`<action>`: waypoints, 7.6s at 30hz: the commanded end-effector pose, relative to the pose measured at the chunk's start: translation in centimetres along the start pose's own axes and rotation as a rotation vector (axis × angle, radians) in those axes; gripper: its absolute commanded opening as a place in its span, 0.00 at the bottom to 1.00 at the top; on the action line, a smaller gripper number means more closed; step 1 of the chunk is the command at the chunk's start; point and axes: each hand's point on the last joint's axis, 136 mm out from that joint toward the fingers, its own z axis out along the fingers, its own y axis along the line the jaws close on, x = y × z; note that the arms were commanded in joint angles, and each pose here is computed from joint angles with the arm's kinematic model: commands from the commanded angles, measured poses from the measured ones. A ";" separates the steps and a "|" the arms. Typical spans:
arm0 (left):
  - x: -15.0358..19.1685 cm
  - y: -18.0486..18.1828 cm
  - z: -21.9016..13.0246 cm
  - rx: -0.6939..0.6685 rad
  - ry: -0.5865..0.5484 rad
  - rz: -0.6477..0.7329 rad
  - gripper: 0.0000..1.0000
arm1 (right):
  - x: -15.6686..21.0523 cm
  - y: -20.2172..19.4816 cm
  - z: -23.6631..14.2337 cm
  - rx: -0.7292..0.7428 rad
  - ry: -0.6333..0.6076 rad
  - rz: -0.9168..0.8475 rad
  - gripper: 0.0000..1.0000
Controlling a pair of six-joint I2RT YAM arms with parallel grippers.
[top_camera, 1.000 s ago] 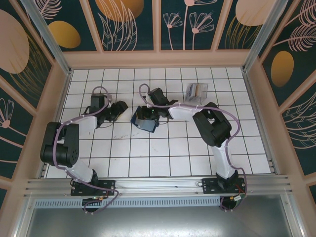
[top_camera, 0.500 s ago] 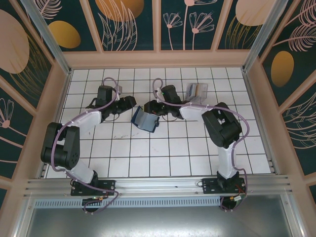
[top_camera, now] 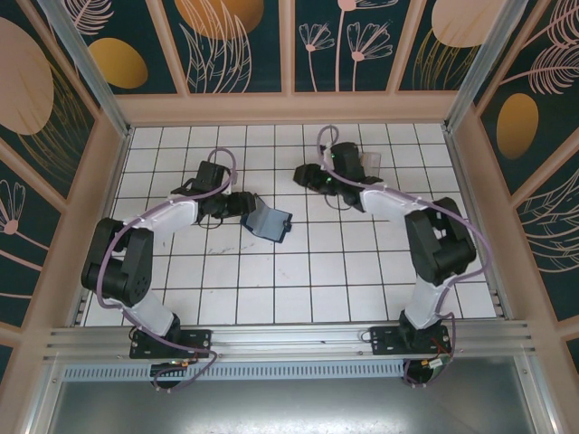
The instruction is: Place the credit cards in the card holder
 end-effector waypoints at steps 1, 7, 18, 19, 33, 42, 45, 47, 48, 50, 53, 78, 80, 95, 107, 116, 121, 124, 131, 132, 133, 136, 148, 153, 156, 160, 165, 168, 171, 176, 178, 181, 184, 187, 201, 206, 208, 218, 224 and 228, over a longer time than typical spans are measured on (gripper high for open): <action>0.9 0.4 0.2 -0.064 0.049 0.071 0.67 | -2.4 -1.3 -2.3 0.137 -0.078 -0.092 0.46; 1.6 1.2 2.3 -0.217 0.105 0.169 0.69 | -4.7 -2.4 -4.3 0.186 -0.149 -0.101 0.47; 2.1 2.3 3.0 -0.310 0.130 0.179 0.27 | -5.8 -3.5 -5.4 0.224 -0.183 -0.086 0.48; 2.3 2.5 2.9 -0.320 0.139 0.174 0.23 | -6.0 -3.9 -5.6 0.235 -0.182 -0.075 0.48; 7.0 -7.5 4.4 0.296 0.218 -0.165 0.27 | -7.6 -8.4 -8.4 0.327 -0.149 0.007 0.49; 6.3 -10.3 3.8 0.463 0.208 -0.190 0.27 | -8.5 -11.5 -9.7 0.452 -0.135 0.022 0.49; 6.3 -9.7 4.1 0.421 0.210 -0.175 0.36 | -8.8 -11.9 -10.0 0.487 -0.138 0.013 0.49; 6.1 -8.6 4.4 0.362 0.189 -0.156 0.38 | -9.0 -12.3 -10.1 0.514 -0.131 0.003 0.49; 6.0 -8.1 4.5 0.339 0.185 -0.160 0.39 | -9.2 -12.5 -10.2 0.531 -0.129 -0.003 0.49; 6.0 -6.8 4.7 0.297 0.177 -0.170 0.39 | -9.3 -13.1 -10.2 0.572 -0.116 -0.015 0.50; 5.6 -4.9 4.3 0.216 0.155 -0.170 0.41 | -9.7 -13.2 -10.3 0.590 -0.109 -0.026 0.50; 1.6 -1.5 1.2 0.107 -0.004 -0.190 0.56 | -10.4 -17.5 -9.1 0.791 0.033 -0.014 0.58; 1.4 -1.4 1.0 0.100 -0.004 -0.195 0.56 | -10.5 -18.2 -8.6 0.806 0.044 -0.011 0.59; -0.8 -1.0 -1.1 0.088 -0.071 -0.170 0.59 | -10.6 -21.4 -7.4 0.956 0.109 -0.074 0.53; -1.6 -1.4 -1.6 0.099 -0.083 -0.160 0.59 | -10.0 -20.7 -6.6 0.922 0.133 -0.081 0.52; -3.3 -1.8 -2.2 0.110 -0.162 -0.111 0.57 | -9.2 -20.6 -5.2 0.843 0.154 -0.052 0.54; -3.6 -1.7 -2.1 0.094 -0.208 -0.075 0.55 | -8.7 -21.6 -5.3 0.856 0.172 -0.033 0.51; -3.0 -1.9 -1.3 0.078 -0.179 -0.039 0.55 | -8.6 -21.9 -6.0 0.887 0.175 -0.041 0.49; -2.3 -2.3 0.1 0.028 -0.146 0.023 0.56 | -8.7 -22.2 -7.1 0.942 0.177 -0.060 0.49; -2.2 -2.2 0.2 0.020 -0.144 0.026 0.56 | -8.9 -22.1 -7.3 0.948 0.172 -0.062 0.49; -2.0 -2.2 0.4 0.004 -0.143 0.042 0.56 | -9.1 -21.9 -7.5 0.949 0.168 -0.065 0.49; -2.0 -2.0 1.0 -0.054 -0.122 0.088 0.56 | -9.4 -21.8 -7.9 0.962 0.158 -0.076 0.48; -0.9 -1.6 1.6 -0.049 -0.104 0.076 0.55 | -10.2 -21.5 -8.9 0.993 0.153 -0.104 0.40; -1.0 -1.7 1.6 -0.044 -0.107 0.073 0.55 | -10.7 -21.1 -9.5 1.008 0.142 -0.117 0.38; -0.8 -1.6 1.7 -0.045 -0.100 0.068 0.55 | -10.7 -21.1 -9.6 1.009 0.142 -0.119 0.36; -0.8 -1.7 1.8 -0.040 -0.100 0.064 0.54 | -10.7 -21.0 -9.7 1.008 0.139 -0.119 0.33; -0.8 -1.8 1.8 -0.036 -0.097 0.063 0.54 | -11.1 -20.8 -10.0 1.014 0.129 -0.125 0.31; -0.5 -1.7 1.9 -0.037 -0.084 0.062 0.54 | -11.1 -20.8 -10.1 1.019 0.129 -0.128 0.31; -0.7 -1.9 1.9 -0.026 -0.092 0.058 0.54 | -11.1 -20.8 -10.2 1.022 0.132 -0.129 0.31; -0.3 -1.8 2.1 -0.030 -0.077 0.056 0.53 | -11.1 -20.8 -10.5 1.033 0.133 -0.133 0.32; -0.5 -1.9 2.1 -0.022 -0.082 0.056 0.53 | -11.1 -20.8 -10.6 1.040 0.127 -0.136 0.35; -0.2 -1.7 2.2 -0.031 -0.070 0.054 0.53 | -10.9 -21.0 -10.4 1.004 0.122 -0.114 0.39; -0.7 -2.1 2.1 -0.015 -0.090 0.051 0.53 | -10.1 -20.5 -8.9 0.847 0.152 -0.044 0.42; -0.3 -2.0 2.3 -0.013 -0.073 0.051 0.53 | -10.1 -20.2 -8.4 0.800 0.145 -0.028 0.46; 0.0 -1.8 3.2 -0.017 -0.049 0.047 0.53 | -10.3 -19.5 -9.2 0.495 0.099 0.118 0.45; 0.4 -1.6 3.5 -0.014 -0.044 0.043 0.53 | -10.9 -18.7 -9.7 0.468 0.088 0.109 0.45; 0.5 -1.3 3.6 -0.025 -0.036 0.040 0.53 | -10.9 -18.7 -9.8 0.454 0.089 0.116 0.44; 0.5 -1.7 3.7 -0.006 -0.040 0.038 0.54 | -10.5 -20.0 -10.4 0.526 0.098 0.108 0.49; 0.6 -1.9 4.0 0.014 -0.031 0.028 0.54 | -10.9 -19.4 -11.5 0.544 0.071 0.076 0.52; 0.9 -1.8 4.2 0.008 -0.014 0.025 0.54 | -10.5 -19.7 -11.9 0.569 0.070 0.065 0.55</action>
